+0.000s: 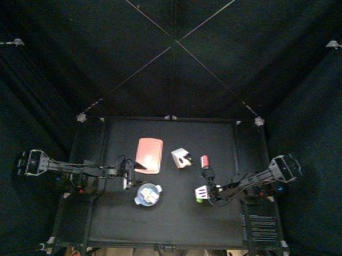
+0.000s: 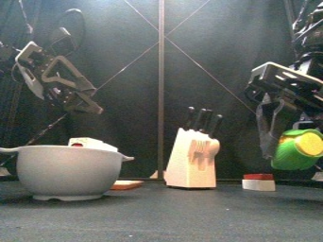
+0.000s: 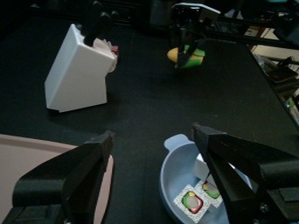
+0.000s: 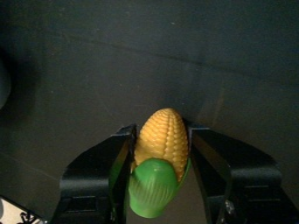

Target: Put corn on plat

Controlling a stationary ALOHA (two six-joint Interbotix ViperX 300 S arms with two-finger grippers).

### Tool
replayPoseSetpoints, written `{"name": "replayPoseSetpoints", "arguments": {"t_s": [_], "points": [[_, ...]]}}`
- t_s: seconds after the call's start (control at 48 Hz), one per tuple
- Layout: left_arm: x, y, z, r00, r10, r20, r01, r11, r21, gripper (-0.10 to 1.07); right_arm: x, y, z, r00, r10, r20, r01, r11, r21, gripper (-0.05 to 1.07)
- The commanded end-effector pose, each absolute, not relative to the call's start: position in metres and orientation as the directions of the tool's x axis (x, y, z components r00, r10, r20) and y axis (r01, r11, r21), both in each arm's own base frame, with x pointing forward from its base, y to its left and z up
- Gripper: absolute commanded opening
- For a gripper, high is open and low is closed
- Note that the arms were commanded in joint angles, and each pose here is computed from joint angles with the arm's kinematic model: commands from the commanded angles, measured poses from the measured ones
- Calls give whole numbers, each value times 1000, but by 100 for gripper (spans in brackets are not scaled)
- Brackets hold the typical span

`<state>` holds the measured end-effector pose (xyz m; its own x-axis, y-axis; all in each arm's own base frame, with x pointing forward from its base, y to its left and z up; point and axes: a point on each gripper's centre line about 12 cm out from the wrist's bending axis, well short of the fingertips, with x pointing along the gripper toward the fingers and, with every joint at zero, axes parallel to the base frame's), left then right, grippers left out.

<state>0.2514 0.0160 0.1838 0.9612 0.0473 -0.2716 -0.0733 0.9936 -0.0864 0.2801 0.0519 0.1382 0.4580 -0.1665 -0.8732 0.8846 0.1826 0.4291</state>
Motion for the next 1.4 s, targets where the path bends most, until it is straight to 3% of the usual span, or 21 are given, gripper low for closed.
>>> {"name": "replayPoseSetpoints", "arguments": {"t_s": [0.0,0.375,0.583,0.833,1.208,1.375], "points": [[254,16,188,967,46,-252,-69,994,-85,104,285,52,150,507,-152,-848,857,191,479,75],[257,16,195,974,47,-220,-66,994,-81,104,315,42,184,668,-148,-730,730,320,603,75],[247,20,196,977,68,-203,-89,991,-97,104,349,19,216,779,-167,-605,607,443,659,75],[231,22,198,981,88,-174,-109,987,-116,104,387,-13,245,850,-188,-492,507,543,669,75],[222,25,198,980,120,-158,-146,976,-161,104,451,-61,250,879,-210,-428,459,619,638,75],[222,24,198,980,118,-158,-143,977,-158,103,477,-85,240,873,-239,-426,474,625,620,75]]}}
